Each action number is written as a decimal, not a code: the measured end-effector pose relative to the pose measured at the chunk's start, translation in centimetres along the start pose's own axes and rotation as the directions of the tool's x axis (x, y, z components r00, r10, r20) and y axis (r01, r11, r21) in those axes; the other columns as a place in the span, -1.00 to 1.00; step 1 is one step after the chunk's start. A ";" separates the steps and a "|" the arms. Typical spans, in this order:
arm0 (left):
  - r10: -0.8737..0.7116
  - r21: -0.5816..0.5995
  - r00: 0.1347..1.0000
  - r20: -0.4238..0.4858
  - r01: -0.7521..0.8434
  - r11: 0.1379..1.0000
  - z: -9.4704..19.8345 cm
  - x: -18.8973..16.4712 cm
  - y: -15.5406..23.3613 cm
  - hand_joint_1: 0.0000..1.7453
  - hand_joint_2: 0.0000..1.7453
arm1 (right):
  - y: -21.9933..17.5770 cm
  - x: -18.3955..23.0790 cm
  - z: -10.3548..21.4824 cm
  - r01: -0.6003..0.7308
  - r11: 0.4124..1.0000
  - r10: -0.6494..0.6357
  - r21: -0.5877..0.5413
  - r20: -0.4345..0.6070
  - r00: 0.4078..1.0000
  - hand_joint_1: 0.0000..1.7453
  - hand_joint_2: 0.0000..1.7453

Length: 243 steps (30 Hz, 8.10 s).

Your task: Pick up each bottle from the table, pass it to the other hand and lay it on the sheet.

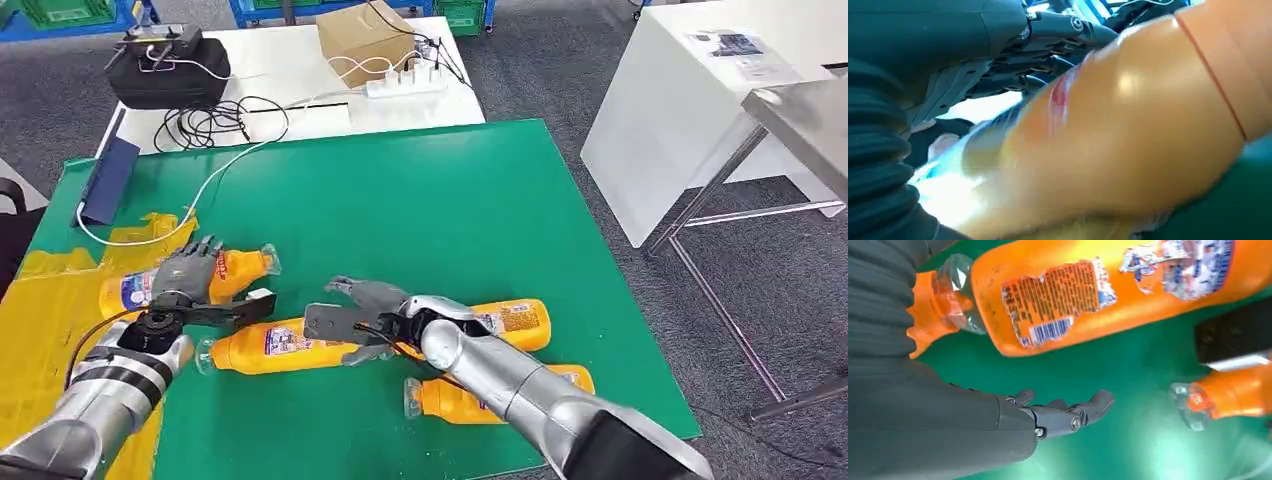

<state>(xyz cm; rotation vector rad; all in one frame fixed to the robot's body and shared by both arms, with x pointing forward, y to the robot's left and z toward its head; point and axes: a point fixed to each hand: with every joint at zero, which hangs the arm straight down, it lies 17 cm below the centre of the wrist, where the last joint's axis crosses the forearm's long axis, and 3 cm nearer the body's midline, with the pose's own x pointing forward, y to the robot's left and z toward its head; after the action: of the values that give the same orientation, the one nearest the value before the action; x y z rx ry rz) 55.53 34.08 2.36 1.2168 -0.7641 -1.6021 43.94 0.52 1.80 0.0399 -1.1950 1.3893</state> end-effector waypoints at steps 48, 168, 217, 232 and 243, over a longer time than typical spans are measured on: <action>0.644 0.387 0.523 0.558 -0.851 0.355 8.4 4.6 21.7 -1.00 1.00 | 3.8 1.0 -1.6 -0.246 0.967 0.245 -0.069 -0.027 0.969 -1.00 1.00; 0.597 -0.707 -0.667 0.447 -0.672 -0.222 22.9 8.6 17.8 -0.70 1.00 | 7.3 14.2 2.0 0.363 0.932 -0.335 0.011 0.412 0.847 1.00 1.00; 0.323 0.711 0.928 0.188 -0.355 0.607 19.0 -4.6 12.5 1.00 1.00 | -7.2 12.1 13.6 0.321 0.774 -0.004 -0.546 0.502 0.865 -1.00 1.00; 0.162 0.374 0.986 -0.044 -0.134 0.918 14.8 -7.8 -5.2 1.00 1.00 | -3.7 4.2 17.8 0.133 0.876 0.054 -0.464 0.369 0.928 -1.00 1.00; 0.156 0.258 0.988 0.013 -0.154 0.954 13.4 -7.5 -9.9 -1.00 1.00 | -1.1 -3.1 19.0 -0.059 0.926 0.119 -0.372 0.141 0.983 -1.00 1.00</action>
<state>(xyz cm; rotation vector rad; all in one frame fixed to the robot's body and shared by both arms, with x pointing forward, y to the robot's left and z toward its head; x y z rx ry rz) 40.14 43.72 0.40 1.3098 -1.0632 -1.4002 34.02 -14.26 9.26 -0.1713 -1.5952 1.2369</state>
